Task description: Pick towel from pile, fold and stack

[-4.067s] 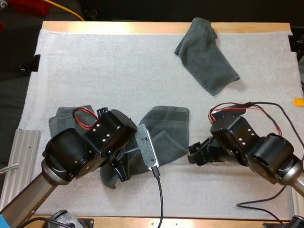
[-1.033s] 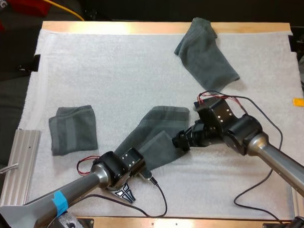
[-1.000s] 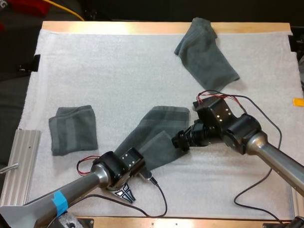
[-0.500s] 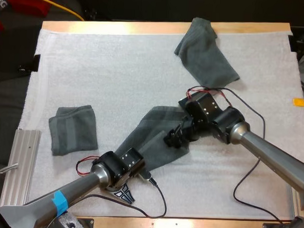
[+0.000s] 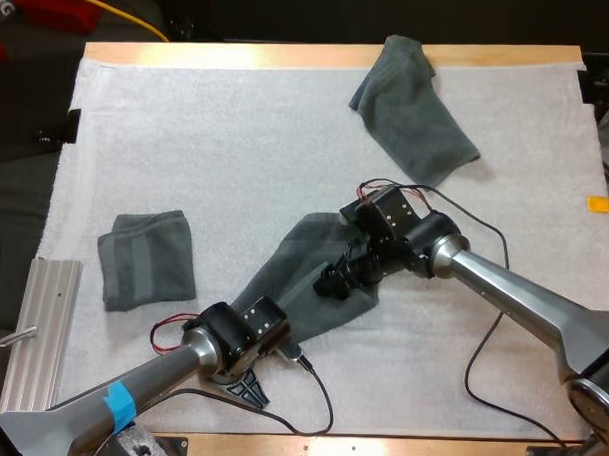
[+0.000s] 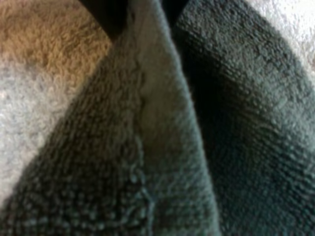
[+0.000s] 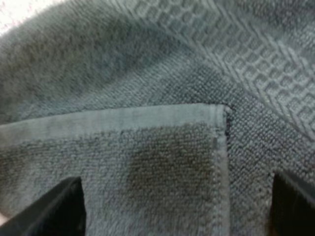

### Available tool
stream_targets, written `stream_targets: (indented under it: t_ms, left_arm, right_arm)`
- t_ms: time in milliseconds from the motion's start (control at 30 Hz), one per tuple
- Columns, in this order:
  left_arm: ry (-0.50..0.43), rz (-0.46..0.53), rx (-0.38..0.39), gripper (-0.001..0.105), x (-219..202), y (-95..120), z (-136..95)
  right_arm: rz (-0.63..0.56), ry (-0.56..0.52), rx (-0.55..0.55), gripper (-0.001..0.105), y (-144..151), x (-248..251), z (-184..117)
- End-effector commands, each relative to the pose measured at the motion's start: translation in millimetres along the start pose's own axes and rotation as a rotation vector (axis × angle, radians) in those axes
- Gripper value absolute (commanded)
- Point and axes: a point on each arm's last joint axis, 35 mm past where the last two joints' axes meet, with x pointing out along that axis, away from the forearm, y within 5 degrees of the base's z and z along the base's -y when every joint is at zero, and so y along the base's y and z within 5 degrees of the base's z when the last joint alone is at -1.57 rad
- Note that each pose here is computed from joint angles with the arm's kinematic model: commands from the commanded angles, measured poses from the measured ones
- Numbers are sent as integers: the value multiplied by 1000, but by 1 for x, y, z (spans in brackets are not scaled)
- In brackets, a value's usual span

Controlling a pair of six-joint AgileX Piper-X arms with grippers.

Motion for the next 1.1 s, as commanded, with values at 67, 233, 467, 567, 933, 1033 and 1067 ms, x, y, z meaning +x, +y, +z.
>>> stream_targets:
  t_ms: [67, 233, 467, 567, 933, 1033, 1067]
  left_arm:
    - [8, 12, -6, 6, -1, 0, 0]
    - [8, 12, -6, 6, -1, 0, 0]
    - [8, 12, -6, 6, -1, 0, 0]
    - [8, 12, -6, 6, -1, 0, 0]
    - [13, 13, -5, 6, -1, 0, -1]
    - [13, 13, -5, 6, -1, 0, -1]
    - [13, 13, -5, 6, -1, 0, -1]
  right_arm:
    - [24, -4, -3, 74, -4, 4, 2]
    - [88, 1, 25, 74, -4, 11, 0]
    - [132, 9, 53, 74, -2, 11, -2]
    - [138, 30, 64, 74, -2, 11, -4]
    - [146, 94, 128, 51, -6, 21, -14]
    - [113, 94, 123, 41, -7, 21, -13]
    - [108, 97, 123, 37, -7, 21, -13]
